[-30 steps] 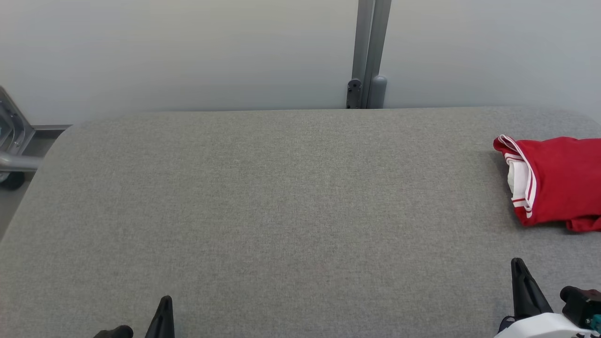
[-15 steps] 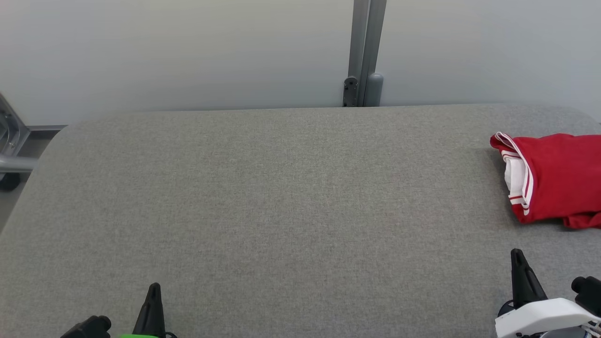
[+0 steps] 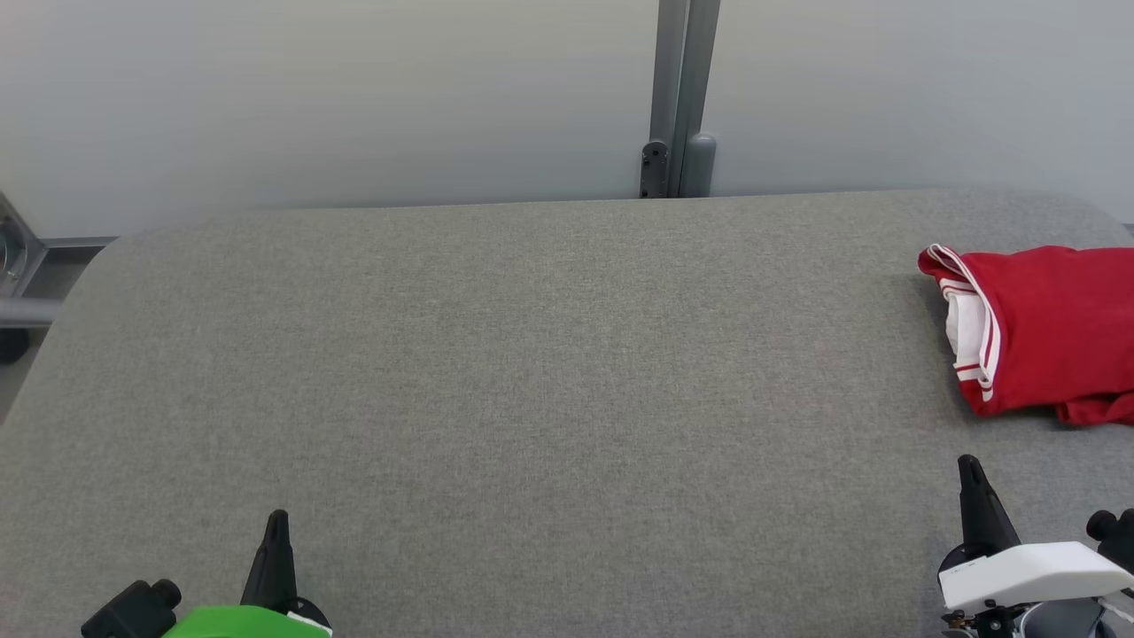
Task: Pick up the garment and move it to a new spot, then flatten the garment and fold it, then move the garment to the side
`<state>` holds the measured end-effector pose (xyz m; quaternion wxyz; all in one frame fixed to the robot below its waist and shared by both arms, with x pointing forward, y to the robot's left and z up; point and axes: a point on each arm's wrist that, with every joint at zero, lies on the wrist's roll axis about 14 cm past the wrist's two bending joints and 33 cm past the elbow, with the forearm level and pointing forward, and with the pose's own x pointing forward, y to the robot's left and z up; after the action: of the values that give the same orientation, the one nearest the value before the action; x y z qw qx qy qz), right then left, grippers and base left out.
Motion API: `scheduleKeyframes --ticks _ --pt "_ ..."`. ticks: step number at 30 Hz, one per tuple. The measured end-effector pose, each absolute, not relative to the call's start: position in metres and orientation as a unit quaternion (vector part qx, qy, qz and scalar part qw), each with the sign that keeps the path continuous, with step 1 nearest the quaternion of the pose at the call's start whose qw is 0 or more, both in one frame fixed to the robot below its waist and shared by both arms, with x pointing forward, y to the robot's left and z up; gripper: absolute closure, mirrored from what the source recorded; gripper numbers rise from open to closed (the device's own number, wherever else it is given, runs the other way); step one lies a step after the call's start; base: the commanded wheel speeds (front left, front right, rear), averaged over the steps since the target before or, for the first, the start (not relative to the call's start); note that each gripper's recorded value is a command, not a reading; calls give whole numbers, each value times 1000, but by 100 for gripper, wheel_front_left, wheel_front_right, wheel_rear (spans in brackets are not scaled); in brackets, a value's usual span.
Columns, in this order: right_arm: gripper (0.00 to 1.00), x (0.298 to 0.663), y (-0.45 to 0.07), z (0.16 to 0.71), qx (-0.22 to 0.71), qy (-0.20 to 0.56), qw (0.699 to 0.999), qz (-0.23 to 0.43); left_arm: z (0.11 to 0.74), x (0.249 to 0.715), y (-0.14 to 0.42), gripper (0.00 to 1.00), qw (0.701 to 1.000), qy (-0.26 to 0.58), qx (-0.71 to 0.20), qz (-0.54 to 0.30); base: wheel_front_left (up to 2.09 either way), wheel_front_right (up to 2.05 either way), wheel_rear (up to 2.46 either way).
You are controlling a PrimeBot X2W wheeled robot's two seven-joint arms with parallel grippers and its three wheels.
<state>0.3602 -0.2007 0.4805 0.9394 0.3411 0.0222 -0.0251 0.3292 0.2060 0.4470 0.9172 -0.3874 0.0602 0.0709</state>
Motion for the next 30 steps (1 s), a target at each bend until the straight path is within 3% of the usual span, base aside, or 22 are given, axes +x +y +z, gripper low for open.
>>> scheduleKeyframes --ticks 30 --pt "100 372 -200 487 510 20 860 -28 466 352 207 100 843 37 -534 63 0 0 0"
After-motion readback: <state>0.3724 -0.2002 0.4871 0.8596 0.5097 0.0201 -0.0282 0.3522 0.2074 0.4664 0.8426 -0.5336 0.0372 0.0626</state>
